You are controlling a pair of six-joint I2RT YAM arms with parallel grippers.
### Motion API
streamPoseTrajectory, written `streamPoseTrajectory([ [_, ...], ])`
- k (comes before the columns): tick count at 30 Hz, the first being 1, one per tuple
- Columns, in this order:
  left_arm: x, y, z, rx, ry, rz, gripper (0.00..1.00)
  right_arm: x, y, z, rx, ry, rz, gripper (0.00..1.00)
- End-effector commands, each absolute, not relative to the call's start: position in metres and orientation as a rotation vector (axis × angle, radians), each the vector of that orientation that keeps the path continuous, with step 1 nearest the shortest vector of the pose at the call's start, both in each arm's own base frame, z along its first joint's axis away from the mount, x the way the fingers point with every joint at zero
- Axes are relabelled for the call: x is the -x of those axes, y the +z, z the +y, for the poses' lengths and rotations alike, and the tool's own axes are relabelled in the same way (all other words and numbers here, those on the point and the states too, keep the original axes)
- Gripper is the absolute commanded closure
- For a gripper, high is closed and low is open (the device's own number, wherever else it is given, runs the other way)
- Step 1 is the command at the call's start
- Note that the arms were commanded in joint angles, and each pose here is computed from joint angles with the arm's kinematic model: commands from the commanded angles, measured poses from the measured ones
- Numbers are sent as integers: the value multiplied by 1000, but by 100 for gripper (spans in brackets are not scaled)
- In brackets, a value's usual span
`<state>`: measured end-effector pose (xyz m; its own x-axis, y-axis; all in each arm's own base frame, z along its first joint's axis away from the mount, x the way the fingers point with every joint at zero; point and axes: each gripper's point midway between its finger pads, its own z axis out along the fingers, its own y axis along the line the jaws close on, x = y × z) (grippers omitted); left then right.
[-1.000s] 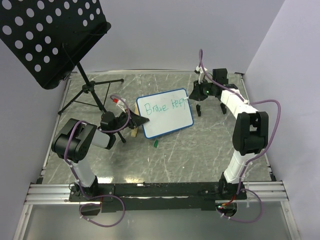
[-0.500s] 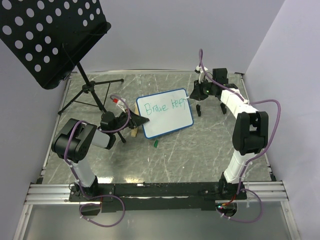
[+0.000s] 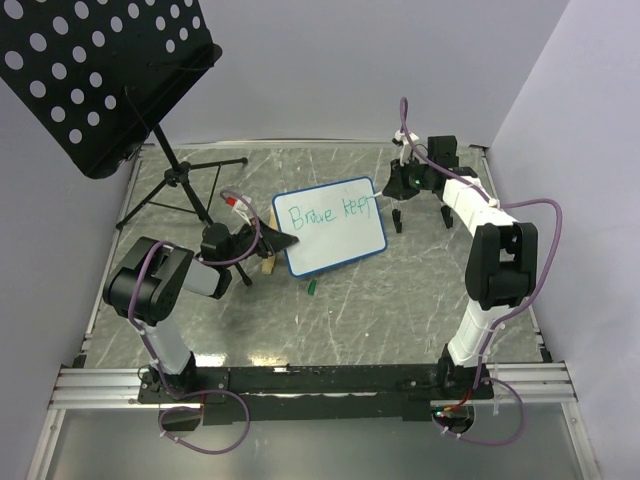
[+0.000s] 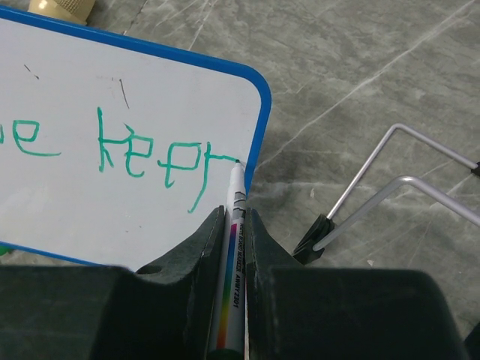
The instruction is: Write a sentence on the whiteboard
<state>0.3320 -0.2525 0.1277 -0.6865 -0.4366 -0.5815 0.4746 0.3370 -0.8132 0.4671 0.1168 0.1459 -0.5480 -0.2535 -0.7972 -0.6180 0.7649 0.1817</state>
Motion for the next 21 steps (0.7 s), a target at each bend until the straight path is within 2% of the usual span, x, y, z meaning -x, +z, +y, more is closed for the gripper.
streamPoseTrajectory([
  [1, -328, 183, -256, -235, -1458, 1532, 99, -475, 157, 112, 661, 541, 2113, 100],
  [21, -331, 185, -257, -227, -1461, 1529, 99, -446, 146, 120, 713, 602, 2132, 100],
])
